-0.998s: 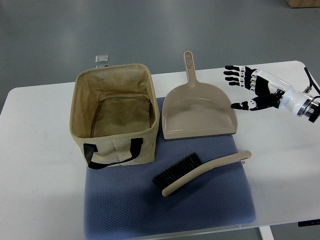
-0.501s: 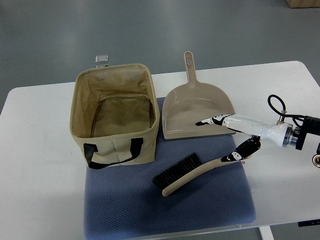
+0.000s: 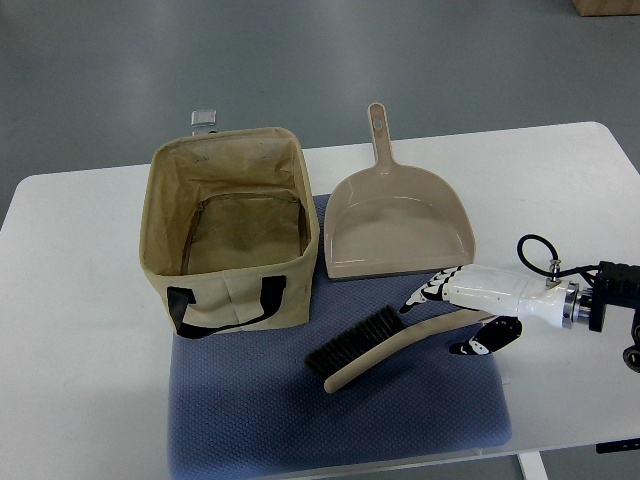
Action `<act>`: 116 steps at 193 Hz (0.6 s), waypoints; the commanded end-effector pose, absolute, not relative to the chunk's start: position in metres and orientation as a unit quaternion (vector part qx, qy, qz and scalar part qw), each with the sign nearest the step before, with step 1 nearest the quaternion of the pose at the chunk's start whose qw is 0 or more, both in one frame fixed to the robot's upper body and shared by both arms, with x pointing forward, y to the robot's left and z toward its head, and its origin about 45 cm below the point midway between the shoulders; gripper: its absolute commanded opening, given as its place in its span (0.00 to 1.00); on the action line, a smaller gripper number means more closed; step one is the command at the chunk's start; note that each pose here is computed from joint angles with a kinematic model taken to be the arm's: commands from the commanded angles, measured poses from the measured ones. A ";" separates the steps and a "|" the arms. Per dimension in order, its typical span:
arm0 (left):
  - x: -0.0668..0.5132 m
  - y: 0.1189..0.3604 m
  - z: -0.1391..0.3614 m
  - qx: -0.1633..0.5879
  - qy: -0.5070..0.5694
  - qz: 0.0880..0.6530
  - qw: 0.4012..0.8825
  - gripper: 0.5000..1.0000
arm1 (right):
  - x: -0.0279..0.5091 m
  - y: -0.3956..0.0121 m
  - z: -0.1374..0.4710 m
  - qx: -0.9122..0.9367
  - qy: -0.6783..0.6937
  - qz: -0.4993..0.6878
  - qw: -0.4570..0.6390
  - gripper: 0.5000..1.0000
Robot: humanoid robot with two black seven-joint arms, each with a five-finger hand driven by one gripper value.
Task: Put pink broom in yellow bag with right hand
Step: 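Close the right hand fingers around the brush handle, then lift the brush with the right hand up over the dustpan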
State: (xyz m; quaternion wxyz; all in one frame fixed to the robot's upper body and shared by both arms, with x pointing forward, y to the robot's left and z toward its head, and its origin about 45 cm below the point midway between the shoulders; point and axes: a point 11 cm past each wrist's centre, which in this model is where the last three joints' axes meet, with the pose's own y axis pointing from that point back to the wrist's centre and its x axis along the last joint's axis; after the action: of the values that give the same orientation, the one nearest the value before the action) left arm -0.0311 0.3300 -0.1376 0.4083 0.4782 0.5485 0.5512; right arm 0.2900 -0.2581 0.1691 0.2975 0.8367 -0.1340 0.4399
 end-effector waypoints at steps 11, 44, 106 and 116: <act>-0.031 0.330 -0.138 0.479 0.548 0.552 0.408 1.00 | 0.292 -0.258 0.167 0.829 -0.140 0.446 0.307 0.46; -0.031 0.330 -0.138 0.478 0.548 0.551 0.408 1.00 | 0.289 -0.259 0.161 0.824 -0.128 0.451 0.318 0.44; -0.031 0.329 -0.138 0.478 0.549 0.551 0.409 1.00 | 0.290 -0.257 0.155 0.813 -0.127 0.461 0.331 0.35; -0.031 0.330 -0.138 0.478 0.548 0.551 0.408 1.00 | 0.290 -0.258 0.154 0.812 -0.128 0.460 0.336 0.31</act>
State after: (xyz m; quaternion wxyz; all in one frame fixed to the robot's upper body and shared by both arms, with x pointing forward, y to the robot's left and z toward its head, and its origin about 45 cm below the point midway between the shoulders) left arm -0.0311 0.3300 -0.1376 0.4081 0.4783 0.5484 0.5513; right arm 0.2891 -0.2571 0.1558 0.3300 0.8144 -0.1255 0.4606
